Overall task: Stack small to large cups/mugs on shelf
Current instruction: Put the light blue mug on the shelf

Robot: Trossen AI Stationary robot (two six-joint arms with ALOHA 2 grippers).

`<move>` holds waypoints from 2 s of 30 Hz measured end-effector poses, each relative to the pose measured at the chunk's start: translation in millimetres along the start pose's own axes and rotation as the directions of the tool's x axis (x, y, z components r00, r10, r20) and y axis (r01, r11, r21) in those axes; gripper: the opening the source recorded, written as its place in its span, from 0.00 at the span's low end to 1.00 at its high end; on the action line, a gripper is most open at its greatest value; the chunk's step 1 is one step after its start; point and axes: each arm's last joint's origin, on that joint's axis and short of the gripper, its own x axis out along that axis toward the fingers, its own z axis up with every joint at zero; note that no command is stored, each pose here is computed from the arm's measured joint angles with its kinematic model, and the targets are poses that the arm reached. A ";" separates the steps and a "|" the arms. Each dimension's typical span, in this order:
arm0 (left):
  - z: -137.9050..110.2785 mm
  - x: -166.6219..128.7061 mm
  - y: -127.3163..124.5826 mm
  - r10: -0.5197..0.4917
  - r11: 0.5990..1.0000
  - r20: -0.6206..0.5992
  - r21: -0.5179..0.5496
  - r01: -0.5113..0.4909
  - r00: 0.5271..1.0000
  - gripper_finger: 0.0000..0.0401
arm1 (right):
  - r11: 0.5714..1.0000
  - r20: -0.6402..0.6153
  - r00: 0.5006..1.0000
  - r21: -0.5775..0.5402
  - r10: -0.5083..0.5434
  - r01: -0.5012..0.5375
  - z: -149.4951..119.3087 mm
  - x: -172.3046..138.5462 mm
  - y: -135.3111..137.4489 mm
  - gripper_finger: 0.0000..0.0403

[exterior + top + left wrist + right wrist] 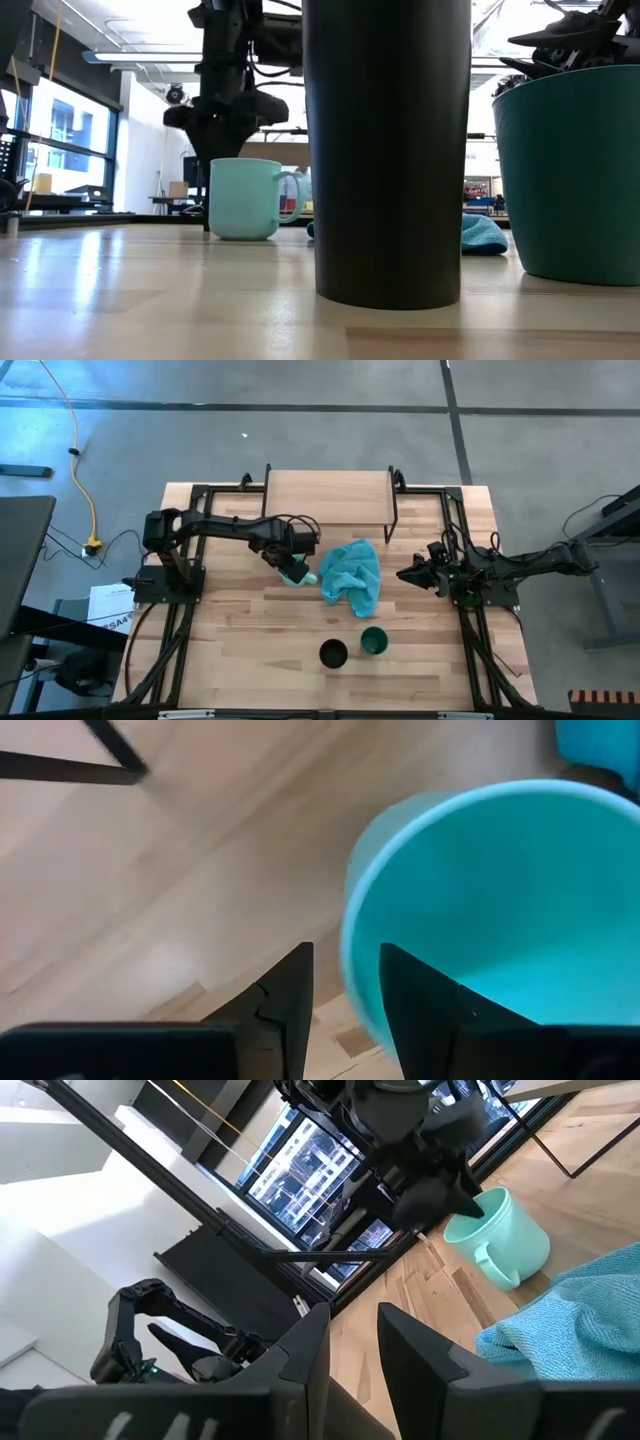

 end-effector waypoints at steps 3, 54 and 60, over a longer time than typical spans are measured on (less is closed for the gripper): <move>-1.1 4.2 -0.1 -0.016 1.000 -0.012 0.007 0.016 1.000 0.26 | 1.000 0.000 1.000 0.000 0.000 0.000 0.0 0.0 0.0 0.20; 5.5 2.3 -14.7 -0.076 0.536 0.157 0.839 -0.093 0.985 0.26 | 0.999 0.006 1.000 0.040 0.006 -0.006 0.6 0.0 0.6 0.20; 7.5 2.2 -14.6 -0.081 0.495 0.169 0.862 -0.108 0.982 0.26 | 0.999 0.010 1.000 0.053 0.010 -0.011 1.0 0.0 1.0 0.20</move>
